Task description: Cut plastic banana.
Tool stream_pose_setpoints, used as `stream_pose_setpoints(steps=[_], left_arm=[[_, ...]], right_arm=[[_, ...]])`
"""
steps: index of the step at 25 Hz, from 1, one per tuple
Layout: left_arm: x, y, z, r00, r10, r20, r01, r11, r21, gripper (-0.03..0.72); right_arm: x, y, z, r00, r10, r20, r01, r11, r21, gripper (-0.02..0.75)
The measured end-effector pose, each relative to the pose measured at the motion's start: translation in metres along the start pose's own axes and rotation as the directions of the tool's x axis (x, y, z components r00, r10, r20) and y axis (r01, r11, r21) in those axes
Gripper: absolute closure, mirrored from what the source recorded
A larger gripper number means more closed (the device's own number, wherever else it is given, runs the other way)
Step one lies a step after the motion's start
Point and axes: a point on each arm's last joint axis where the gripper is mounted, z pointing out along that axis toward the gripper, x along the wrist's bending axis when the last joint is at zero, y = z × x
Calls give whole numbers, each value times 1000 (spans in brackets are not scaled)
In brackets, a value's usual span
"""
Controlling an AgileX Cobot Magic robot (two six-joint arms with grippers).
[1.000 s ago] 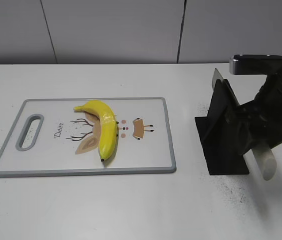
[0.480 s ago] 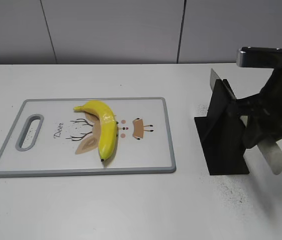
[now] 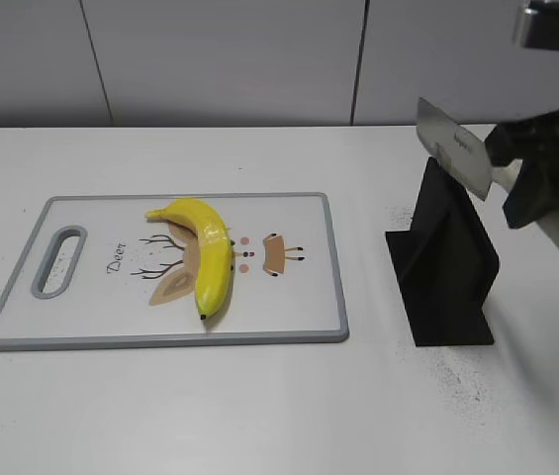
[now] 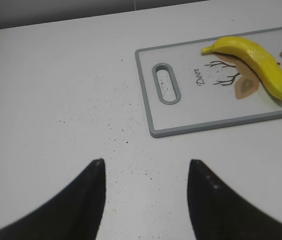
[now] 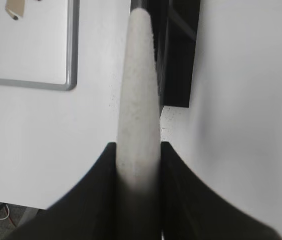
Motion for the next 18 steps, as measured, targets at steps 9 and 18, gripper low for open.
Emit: stream_pose_setpoints(steps=[9,18], left_arm=[[0,1,1,1000,1,-1,-1,1000,6,197],[4,31,4,999,48,4,-48,999,15,124]], right_arm=[[8,14,-36,999,-27,-26,23,993,-113,572],[18,32,-66,969,-246,-10,236,940,-248,572]])
